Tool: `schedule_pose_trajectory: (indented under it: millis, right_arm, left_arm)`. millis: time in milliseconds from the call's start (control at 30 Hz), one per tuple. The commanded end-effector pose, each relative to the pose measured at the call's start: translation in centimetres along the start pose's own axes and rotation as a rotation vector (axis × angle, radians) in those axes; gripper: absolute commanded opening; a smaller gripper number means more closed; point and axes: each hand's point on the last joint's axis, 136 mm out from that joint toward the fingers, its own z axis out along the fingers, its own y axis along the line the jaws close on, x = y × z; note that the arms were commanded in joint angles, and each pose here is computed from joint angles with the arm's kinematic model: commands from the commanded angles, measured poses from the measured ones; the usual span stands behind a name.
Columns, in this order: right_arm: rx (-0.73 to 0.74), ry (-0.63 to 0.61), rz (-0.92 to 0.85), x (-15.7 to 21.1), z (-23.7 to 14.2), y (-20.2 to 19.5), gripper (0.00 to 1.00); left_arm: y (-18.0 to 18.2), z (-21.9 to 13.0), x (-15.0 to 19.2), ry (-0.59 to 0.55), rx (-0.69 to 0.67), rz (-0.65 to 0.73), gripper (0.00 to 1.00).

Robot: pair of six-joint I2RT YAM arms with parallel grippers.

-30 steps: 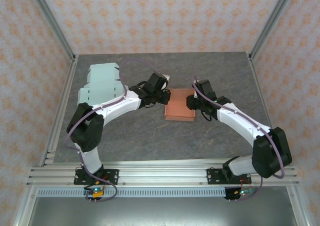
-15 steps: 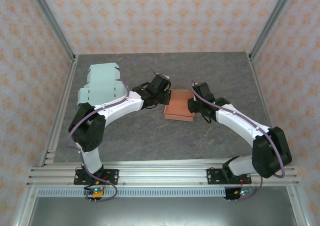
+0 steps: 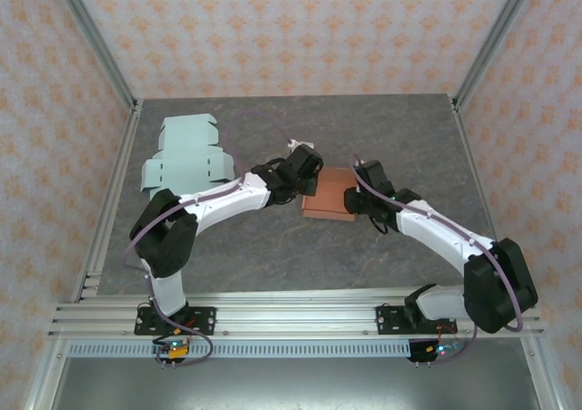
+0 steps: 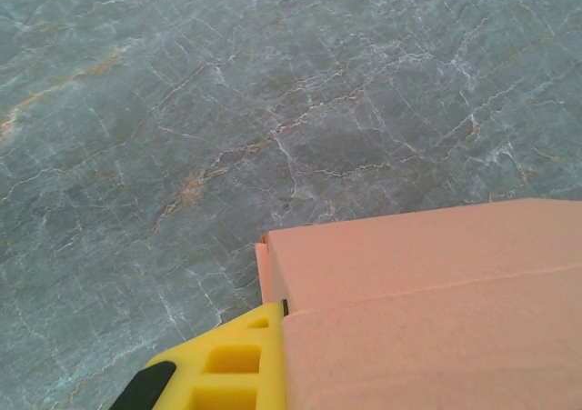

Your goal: Fold the paper box

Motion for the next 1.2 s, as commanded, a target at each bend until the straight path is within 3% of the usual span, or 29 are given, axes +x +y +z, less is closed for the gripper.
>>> schedule_pose_trajectory:
  millis: [0, 267, 467, 567, 667, 733, 800, 900, 1067, 1167]
  right_arm:
    - [-0.072, -0.051, 0.116, -0.2, -1.7, 0.8, 0.37]
    - [-0.071, -0.213, 0.361, 0.3, -6.5, -1.7, 0.34]
    - [-0.159, -0.247, 0.486, -1.8, -9.1, -1.2, 0.46]
    - [-0.285, -0.257, 0.673, -4.1, -9.2, -1.6, 0.51]
    - [-0.404, -0.285, 0.829, -6.3, -9.1, -2.3, 0.62]
    - [-0.444, -0.279, 0.737, -7.0, -9.1, -1.7, 0.63]
    - [-0.415, -0.282, 0.495, -7.2, -8.6, -1.2, 0.66]
    - [-0.318, -0.286, 0.272, -6.0, -6.6, -2.2, 0.69]
    - [-0.211, -0.371, 0.077, -6.1, -5.0, -3.7, 0.69]
    - [-0.263, -0.384, 0.016, -7.0, -4.1, -2.8, 0.68]
  left_arm:
    - [2.0, 0.6, 2.6, 0.034, -0.144, 0.007, 0.04]
    - [2.1, 0.8, 2.2, -0.085, -0.127, -0.075, 0.05]
    - [1.6, 0.8, 2.1, -0.114, -0.145, -0.059, 0.04]
    - [1.4, 0.7, 1.7, -0.136, -0.157, -0.039, 0.04]
    - [1.2, 0.8, 1.2, -0.144, -0.173, -0.019, 0.04]
    - [1.1, 1.0, 0.9, -0.146, -0.179, 0.011, 0.04]
    - [0.9, 1.2, 0.6, -0.149, -0.184, 0.026, 0.04]
    - [0.7, 1.6, 0.5, -0.151, -0.184, 0.053, 0.03]
    - [0.2, 1.8, 0.0, -0.155, -0.176, 0.076, 0.03]
    - [0.0, 1.7, -0.3, -0.158, -0.173, 0.080, 0.02]
